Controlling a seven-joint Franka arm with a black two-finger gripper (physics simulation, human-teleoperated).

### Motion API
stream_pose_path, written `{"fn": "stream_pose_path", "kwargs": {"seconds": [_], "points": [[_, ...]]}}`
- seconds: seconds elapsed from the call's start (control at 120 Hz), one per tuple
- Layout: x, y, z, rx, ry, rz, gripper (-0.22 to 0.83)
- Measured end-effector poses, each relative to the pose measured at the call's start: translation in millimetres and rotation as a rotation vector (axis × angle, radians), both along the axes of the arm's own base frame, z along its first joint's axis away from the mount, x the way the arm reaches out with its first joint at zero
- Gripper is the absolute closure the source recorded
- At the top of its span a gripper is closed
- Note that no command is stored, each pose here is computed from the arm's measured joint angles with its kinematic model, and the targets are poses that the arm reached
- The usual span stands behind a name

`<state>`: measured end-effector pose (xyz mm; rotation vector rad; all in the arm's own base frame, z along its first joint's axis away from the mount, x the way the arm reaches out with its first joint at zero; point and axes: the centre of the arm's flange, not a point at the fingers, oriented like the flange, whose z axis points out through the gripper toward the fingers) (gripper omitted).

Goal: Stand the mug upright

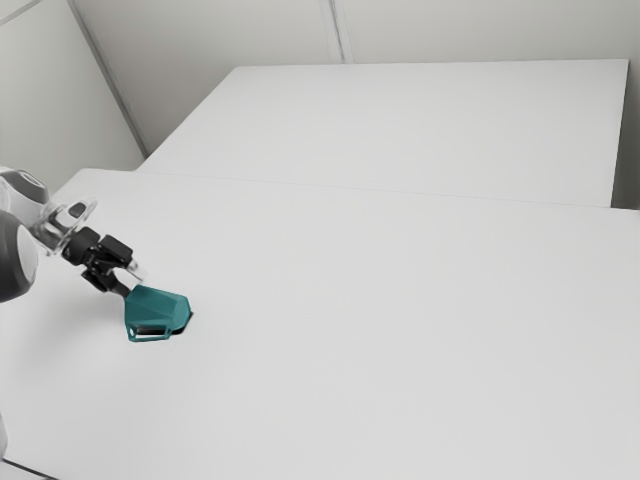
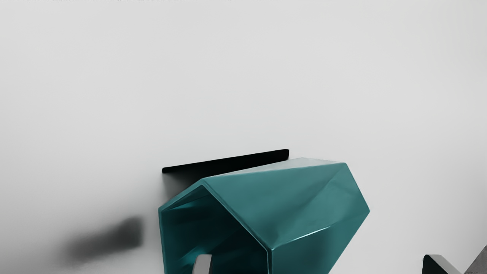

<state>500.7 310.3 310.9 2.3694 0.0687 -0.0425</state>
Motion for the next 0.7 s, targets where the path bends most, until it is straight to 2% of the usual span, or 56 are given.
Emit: {"fn": "stream_pose_path", "kwargs": {"seconds": [0.558, 0.7], "points": [[-10.7, -9.8, -26.1, -0.104, -0.056, -0.033, 0.0], [-3.8, -22.8, -31.8, -0.131, -0.074, -0.054, 0.0]]}}
